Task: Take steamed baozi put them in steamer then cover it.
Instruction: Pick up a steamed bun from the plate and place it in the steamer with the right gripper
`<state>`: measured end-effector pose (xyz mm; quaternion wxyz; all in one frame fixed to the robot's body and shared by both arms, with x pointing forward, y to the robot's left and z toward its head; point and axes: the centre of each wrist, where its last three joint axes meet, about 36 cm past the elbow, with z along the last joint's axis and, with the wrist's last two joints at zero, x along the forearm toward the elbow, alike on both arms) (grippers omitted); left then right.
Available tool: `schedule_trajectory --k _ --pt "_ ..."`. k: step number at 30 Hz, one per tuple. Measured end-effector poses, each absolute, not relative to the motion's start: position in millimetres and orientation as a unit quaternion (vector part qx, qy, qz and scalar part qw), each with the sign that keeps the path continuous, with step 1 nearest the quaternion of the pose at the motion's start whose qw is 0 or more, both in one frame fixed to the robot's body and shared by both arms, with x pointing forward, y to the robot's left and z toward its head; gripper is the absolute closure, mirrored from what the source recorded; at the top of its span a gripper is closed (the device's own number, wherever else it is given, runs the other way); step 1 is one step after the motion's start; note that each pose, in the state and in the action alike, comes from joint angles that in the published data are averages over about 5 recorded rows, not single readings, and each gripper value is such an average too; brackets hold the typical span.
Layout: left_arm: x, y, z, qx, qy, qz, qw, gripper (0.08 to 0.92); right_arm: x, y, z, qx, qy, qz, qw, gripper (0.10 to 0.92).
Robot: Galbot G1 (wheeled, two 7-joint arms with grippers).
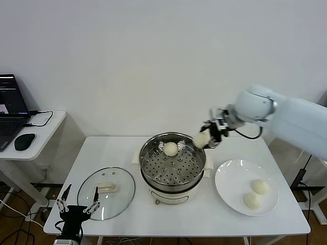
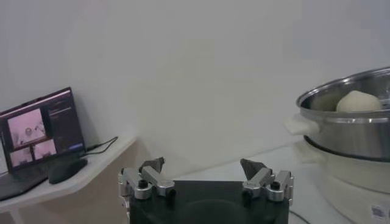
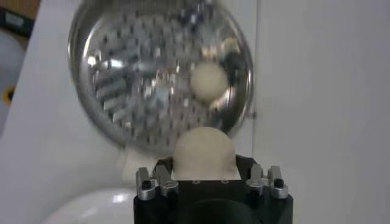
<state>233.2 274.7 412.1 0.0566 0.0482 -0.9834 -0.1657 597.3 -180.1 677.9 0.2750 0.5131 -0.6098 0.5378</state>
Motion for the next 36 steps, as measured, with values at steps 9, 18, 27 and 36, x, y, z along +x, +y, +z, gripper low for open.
schedule_trajectory --k 9,18,27,36 --pt "236 277 412 0.052 -0.983 -0.167 0.055 0.177 599 -107 635 0.529 -0.599 0.526 0.290 0.378" --pt "236 278 410 0.055 -0.983 -0.167 0.057 0.177 604 -55 598 0.534 -0.595 0.520 0.302 0.377" --pt "237 278 408 0.055 -0.983 -0.164 0.057 0.177 607 -27 573 0.531 -0.595 0.521 0.303 0.363" --pt "237 279 410 0.057 -0.983 -0.166 0.056 0.177 611 -33 588 0.529 -0.597 0.521 0.302 0.204"
